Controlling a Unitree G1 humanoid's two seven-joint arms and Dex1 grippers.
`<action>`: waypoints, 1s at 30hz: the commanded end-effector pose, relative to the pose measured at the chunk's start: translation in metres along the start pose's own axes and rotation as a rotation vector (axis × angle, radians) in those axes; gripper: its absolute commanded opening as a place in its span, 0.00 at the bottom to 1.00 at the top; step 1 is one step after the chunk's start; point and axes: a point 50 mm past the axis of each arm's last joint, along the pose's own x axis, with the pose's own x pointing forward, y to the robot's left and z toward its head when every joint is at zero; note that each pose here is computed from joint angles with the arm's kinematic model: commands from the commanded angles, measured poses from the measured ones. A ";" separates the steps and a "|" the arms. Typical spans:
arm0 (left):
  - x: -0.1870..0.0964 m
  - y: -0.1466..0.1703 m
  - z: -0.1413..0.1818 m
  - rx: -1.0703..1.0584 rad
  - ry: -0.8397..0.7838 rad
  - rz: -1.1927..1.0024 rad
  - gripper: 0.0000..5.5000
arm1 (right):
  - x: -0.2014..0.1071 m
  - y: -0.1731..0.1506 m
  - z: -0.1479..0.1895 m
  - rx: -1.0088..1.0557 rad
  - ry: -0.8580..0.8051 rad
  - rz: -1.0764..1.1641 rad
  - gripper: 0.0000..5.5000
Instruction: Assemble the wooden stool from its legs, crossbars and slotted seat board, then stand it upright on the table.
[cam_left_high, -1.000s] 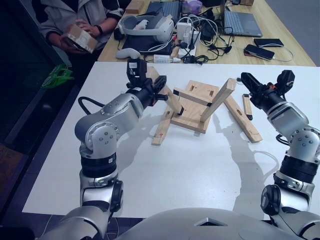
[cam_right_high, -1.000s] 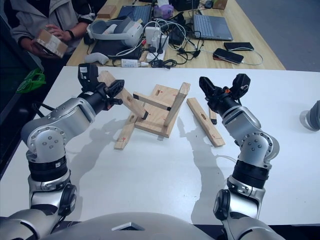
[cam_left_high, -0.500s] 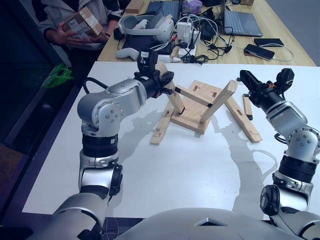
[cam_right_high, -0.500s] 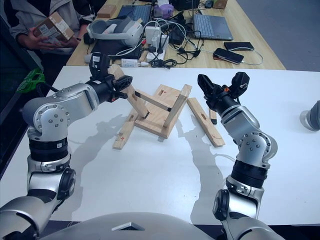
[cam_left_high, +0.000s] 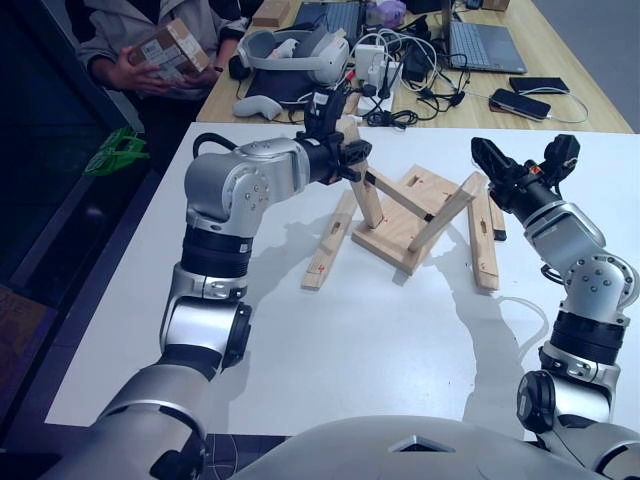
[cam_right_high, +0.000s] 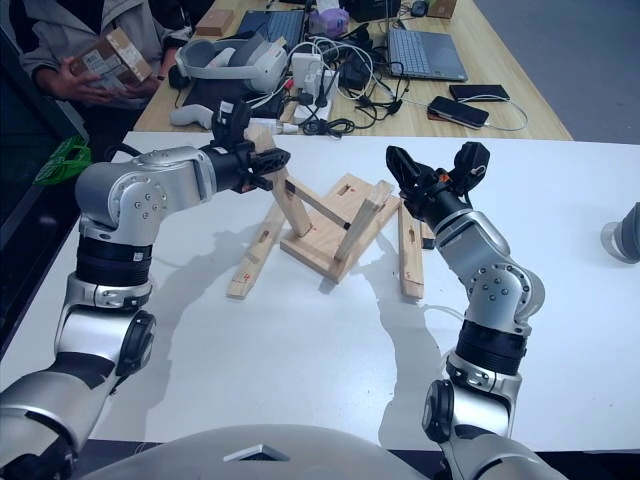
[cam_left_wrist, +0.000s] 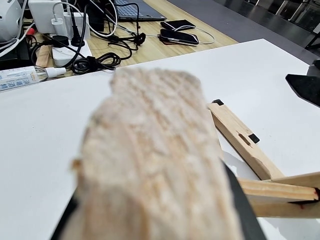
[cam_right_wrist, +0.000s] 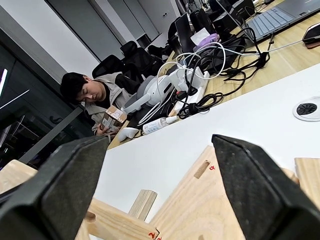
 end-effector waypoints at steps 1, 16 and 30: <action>0.008 0.001 -0.042 -0.013 0.178 0.037 0.18 | 0.001 0.001 0.004 -0.025 0.000 0.005 0.70; 0.004 -0.015 -0.029 -0.127 0.038 0.084 0.32 | -0.002 -0.001 0.004 -0.039 0.017 -0.005 0.70; -0.003 -0.025 -0.018 -0.346 -0.132 0.101 0.34 | -0.001 -0.001 0.004 -0.049 0.038 -0.003 0.70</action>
